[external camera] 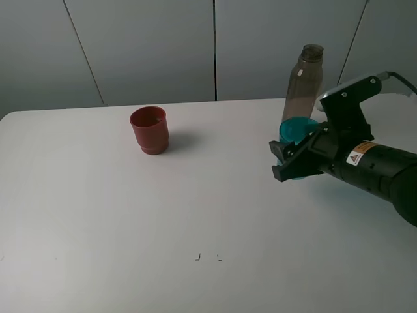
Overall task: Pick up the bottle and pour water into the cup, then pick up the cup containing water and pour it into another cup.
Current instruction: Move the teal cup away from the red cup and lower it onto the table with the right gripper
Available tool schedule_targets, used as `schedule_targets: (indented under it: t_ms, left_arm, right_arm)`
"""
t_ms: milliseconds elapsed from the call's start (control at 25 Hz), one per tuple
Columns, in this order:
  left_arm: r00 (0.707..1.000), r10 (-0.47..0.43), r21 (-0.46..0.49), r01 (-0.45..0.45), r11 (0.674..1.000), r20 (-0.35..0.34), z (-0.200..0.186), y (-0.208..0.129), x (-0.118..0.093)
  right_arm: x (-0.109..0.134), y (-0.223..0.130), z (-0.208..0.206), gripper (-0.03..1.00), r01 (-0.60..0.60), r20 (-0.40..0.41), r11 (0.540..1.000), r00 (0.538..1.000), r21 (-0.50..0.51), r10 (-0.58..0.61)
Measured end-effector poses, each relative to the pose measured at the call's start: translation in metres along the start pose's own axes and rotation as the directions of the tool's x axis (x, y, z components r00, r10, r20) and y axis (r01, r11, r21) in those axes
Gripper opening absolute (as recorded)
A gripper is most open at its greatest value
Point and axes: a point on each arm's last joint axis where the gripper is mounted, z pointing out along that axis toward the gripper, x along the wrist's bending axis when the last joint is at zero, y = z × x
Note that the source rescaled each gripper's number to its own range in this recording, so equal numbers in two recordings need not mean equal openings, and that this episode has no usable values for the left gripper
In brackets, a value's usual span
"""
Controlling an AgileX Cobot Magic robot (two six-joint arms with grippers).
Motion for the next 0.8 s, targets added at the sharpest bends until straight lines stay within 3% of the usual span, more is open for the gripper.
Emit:
schedule_targets:
  t_ms: [240,520,800]
  left_arm:
    - [1.0,0.0,0.0,0.0,1.0,0.0,0.0,0.0,0.0]
    - [1.0,0.0,0.0,0.0,1.0,0.0,0.0,0.0,0.0]
    - [1.0,0.0,0.0,0.0,1.0,0.0,0.0,0.0,0.0]
  right_arm:
    - [-0.015,0.001,0.001,0.07,-0.022,0.034,1.0,0.999,-0.021,0.023]
    - [-0.015,-0.017,0.017,0.07,-0.055,0.053,0.998,0.997,-0.012,0.056]
    - [-0.014,-0.039,0.036,0.07,-0.184,0.064,0.979,0.98,-0.088,0.19]
